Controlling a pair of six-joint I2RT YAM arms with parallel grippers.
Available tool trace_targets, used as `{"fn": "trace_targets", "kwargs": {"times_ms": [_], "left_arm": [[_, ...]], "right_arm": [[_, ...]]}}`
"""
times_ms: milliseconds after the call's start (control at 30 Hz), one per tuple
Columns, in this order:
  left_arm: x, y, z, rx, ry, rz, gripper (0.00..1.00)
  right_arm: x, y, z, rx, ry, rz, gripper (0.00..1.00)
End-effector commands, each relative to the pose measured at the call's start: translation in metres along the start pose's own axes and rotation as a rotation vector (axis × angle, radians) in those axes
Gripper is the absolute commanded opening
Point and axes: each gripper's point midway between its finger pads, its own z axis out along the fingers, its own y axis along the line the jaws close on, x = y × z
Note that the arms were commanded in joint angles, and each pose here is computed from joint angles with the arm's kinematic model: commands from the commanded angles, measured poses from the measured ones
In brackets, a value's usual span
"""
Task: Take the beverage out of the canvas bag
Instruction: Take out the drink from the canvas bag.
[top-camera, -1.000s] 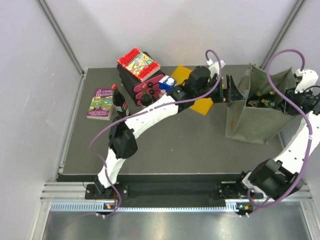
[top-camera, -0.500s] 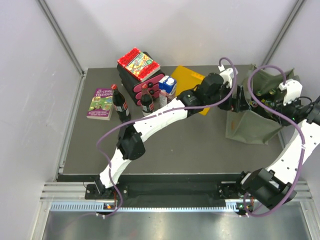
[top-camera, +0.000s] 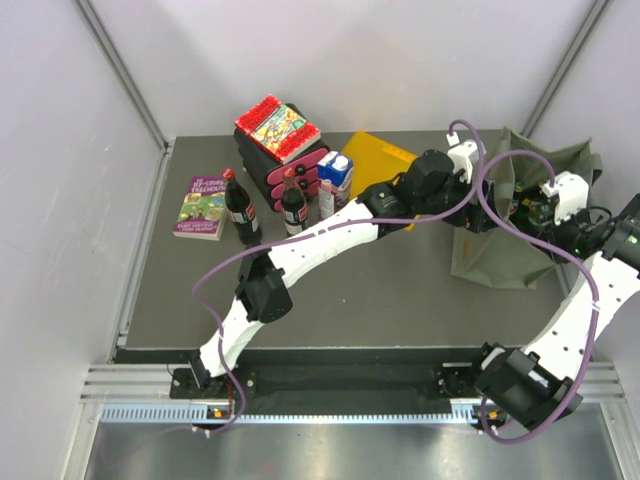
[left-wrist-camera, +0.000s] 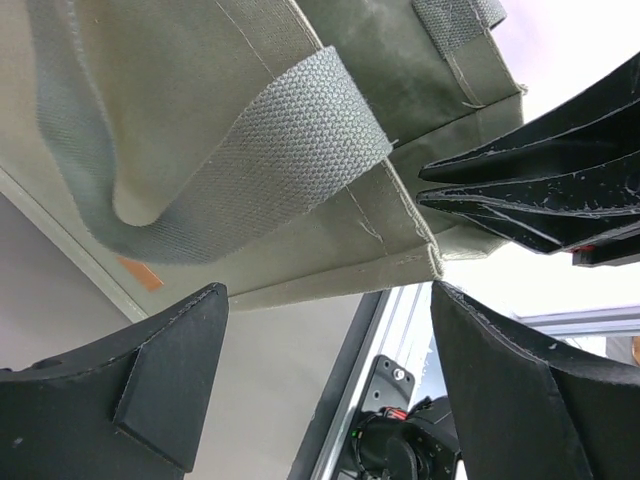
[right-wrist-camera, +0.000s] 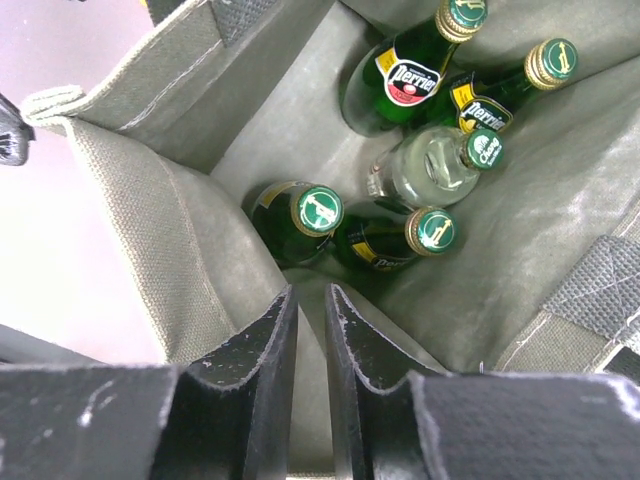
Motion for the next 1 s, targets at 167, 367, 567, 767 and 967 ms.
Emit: {"fn": "trace_targets", "kwargs": {"times_ms": [167, 367, 567, 767, 967], "left_arm": [[-0.045, -0.028, -0.012, 0.059, -0.145, 0.069, 0.88], [-0.063, -0.037, -0.014, 0.077, -0.215, 0.082, 0.88], [-0.075, -0.036, -0.012, 0.065, -0.278, 0.082, 0.88], [-0.076, -0.035, 0.002, 0.082, -0.308, 0.059, 0.88], [-0.075, -0.047, 0.011, 0.120, -0.336, 0.068, 0.88]], "right_arm": [[0.012, 0.021, 0.007, -0.082, 0.005, 0.060, 0.20], [0.010, 0.017, 0.011, -0.093, -0.005, 0.081, 0.21], [0.012, 0.025, 0.014, -0.114, -0.026, 0.073, 0.22], [0.016, 0.030, 0.016, -0.125, -0.029, 0.046, 0.23], [0.010, 0.032, 0.015, -0.130, -0.058, 0.041, 0.24]]}}
